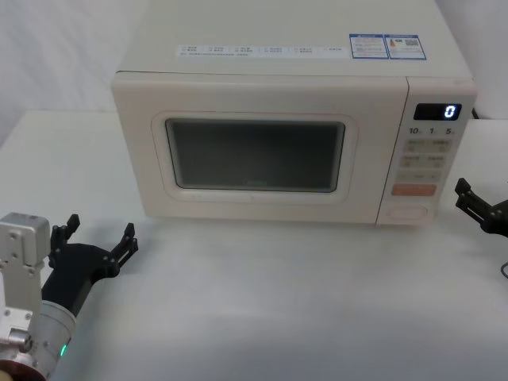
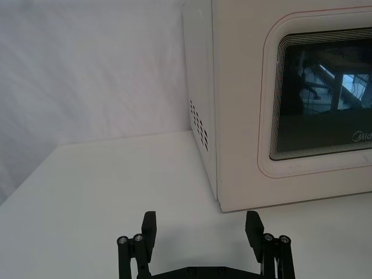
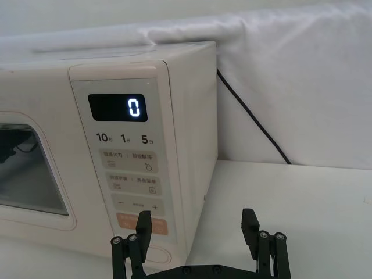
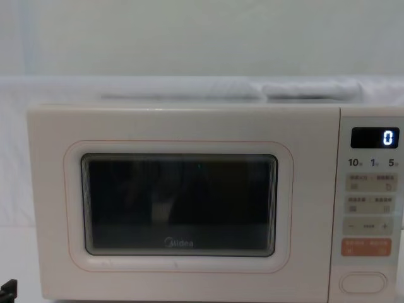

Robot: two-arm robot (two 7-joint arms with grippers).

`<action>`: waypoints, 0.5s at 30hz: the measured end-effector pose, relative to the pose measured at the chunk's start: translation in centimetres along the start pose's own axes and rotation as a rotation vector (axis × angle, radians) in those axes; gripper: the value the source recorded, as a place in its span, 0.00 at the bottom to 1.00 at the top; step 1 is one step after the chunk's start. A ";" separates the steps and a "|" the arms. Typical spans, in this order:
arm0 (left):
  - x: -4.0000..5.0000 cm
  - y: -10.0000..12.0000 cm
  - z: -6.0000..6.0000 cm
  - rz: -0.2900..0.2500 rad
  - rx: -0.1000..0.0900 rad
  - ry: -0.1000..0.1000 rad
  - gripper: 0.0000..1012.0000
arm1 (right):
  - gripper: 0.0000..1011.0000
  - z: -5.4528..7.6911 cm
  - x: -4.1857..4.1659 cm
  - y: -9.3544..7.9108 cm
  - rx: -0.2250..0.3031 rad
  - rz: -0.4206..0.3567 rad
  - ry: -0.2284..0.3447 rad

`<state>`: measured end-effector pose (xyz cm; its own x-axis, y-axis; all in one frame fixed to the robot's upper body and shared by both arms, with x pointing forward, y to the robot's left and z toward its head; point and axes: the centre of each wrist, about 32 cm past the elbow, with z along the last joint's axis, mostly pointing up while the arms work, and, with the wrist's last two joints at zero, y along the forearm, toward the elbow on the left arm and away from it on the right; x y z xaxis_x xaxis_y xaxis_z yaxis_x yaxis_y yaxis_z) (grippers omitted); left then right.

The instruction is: Press the button to open the microwave door with one hand; close the microwave door with the other hand.

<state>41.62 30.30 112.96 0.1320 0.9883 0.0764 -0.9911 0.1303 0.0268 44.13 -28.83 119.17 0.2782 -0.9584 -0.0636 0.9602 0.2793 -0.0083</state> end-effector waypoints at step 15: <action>0.00 0.0 0.0 0.000 0.000 0.000 0.99 | 0.99 0.0 0.00 0.0 0.000 0.000 0.000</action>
<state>41.62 30.30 112.96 0.1319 0.9883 0.0764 -0.9911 0.1303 0.0267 44.13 -28.83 119.17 0.2782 -0.9584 -0.0636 0.9602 0.2793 -0.0084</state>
